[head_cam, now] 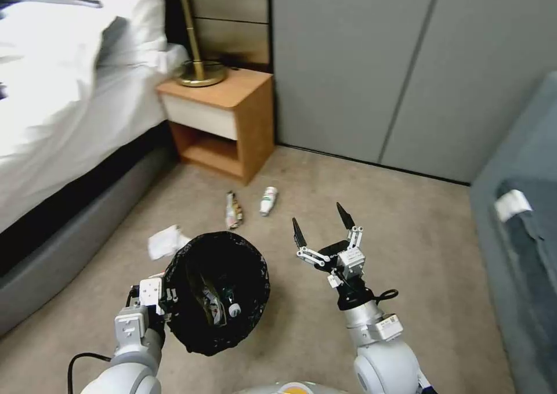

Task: Pick up the trash bin, then pick up the garbage from the floor and place it into the trash bin.

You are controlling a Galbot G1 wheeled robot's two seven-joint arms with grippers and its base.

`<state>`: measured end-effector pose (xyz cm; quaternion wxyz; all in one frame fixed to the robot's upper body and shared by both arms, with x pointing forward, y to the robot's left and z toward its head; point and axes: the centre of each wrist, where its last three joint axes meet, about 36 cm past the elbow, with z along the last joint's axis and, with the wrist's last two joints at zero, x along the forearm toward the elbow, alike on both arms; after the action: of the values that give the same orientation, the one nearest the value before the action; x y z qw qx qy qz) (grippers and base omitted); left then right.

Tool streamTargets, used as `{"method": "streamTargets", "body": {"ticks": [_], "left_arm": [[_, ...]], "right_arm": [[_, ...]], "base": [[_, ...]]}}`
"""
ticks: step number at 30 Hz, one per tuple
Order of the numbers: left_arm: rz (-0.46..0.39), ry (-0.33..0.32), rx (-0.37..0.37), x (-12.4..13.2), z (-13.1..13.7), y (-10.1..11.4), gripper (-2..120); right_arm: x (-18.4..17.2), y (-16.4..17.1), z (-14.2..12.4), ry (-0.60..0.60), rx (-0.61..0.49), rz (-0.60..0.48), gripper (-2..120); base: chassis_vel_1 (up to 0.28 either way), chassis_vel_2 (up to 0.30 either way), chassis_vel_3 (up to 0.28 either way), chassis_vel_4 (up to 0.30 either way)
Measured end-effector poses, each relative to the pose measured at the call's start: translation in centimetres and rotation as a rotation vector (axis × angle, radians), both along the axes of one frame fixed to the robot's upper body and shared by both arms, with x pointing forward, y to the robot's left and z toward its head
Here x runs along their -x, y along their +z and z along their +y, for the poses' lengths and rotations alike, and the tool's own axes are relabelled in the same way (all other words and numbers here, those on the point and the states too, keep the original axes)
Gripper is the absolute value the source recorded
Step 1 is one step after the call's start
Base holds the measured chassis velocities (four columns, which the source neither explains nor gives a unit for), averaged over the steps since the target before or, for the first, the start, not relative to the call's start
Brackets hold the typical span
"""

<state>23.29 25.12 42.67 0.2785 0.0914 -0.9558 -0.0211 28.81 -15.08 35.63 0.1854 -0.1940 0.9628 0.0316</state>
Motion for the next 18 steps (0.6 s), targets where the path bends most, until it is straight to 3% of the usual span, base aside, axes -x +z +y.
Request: {"method": "streamTargets", "body": {"ticks": [11, 18], "left_arm": [[0.002, 0.002, -0.001, 0.06, 0.05, -0.14, 1], [0.001, 0.000, -0.001, 0.10, -0.02, -0.23, 1]], "right_arm": [[0.02, -0.16, 0.04, 0.002, 0.010, 0.005, 100], [-0.02, -0.17, -0.14, -0.005, 0.015, 0.011, 100]], "base": [[0.113, 0.117, 0.111, 0.113], [0.010, 0.012, 0.006, 0.007]]}}
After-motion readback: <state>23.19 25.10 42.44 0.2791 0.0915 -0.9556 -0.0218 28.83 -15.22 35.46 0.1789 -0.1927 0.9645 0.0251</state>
